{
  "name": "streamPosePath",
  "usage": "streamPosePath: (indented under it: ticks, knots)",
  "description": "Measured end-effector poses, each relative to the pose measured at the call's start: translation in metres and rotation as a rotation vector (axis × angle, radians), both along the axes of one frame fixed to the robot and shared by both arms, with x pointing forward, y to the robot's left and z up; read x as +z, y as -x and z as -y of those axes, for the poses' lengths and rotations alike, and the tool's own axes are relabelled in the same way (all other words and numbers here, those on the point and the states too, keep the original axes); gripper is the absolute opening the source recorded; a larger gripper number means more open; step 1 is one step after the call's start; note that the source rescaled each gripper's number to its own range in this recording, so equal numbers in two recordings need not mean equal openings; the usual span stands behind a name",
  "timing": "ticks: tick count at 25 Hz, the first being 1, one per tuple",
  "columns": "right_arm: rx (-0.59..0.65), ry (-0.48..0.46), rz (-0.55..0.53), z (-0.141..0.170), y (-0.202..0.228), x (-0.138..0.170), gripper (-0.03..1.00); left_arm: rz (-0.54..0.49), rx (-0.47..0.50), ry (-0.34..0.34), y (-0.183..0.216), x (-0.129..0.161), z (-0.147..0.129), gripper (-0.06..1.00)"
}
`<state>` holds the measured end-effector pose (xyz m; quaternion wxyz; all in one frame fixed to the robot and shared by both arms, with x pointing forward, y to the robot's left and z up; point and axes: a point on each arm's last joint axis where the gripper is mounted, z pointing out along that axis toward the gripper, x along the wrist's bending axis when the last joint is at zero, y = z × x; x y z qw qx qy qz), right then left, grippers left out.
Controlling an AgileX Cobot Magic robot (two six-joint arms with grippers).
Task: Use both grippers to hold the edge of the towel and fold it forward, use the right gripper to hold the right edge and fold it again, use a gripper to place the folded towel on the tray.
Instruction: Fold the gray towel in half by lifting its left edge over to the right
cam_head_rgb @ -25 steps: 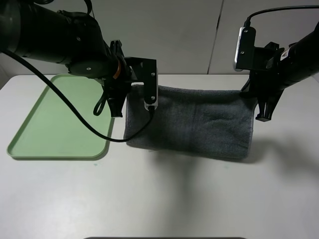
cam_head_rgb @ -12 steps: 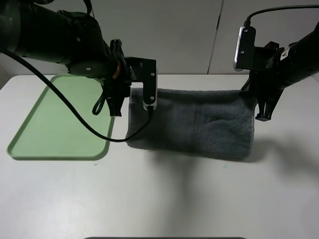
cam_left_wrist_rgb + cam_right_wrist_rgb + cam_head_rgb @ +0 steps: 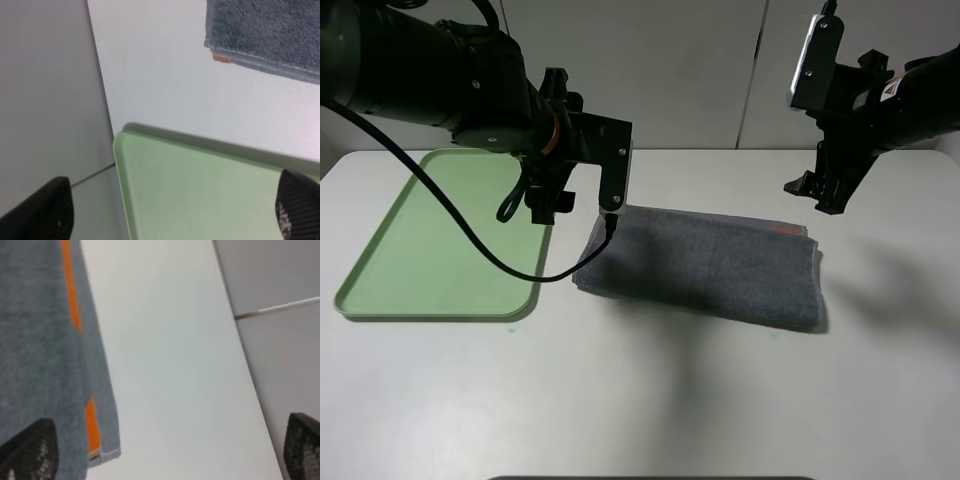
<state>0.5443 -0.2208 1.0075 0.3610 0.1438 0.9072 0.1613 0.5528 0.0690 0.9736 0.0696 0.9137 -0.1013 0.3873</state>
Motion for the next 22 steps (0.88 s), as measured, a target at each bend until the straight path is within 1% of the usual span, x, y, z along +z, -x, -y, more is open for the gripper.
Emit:
streamPosePath:
  ticks: [4, 9, 13, 16, 22]
  knots:
    - [-0.037, -0.040, 0.004, -0.0001, -0.0009, 0.0010, 1.00, 0.000, 0.000, 0.000, 0.0000, 0.0000, 0.0000, 0.81]
    - [-0.050, -0.054, 0.000, -0.0001, -0.0009, 0.0010, 1.00, 0.000, 0.001, 0.003, 0.0000, 0.0000, 0.0001, 0.91]
    - [-0.050, -0.054, 0.000, -0.0001, -0.0009, 0.0010, 1.00, -0.005, 0.011, 0.030, 0.0001, 0.0003, 0.0011, 0.97]
    - [-0.050, -0.053, -0.003, -0.0001, -0.0007, 0.0008, 1.00, -0.007, 0.014, 0.049, 0.0002, 0.0005, 0.0021, 0.99]
    - [-0.050, -0.053, -0.005, -0.0001, -0.0006, 0.0006, 1.00, -0.008, 0.015, 0.050, 0.0002, 0.0005, 0.0022, 1.00]
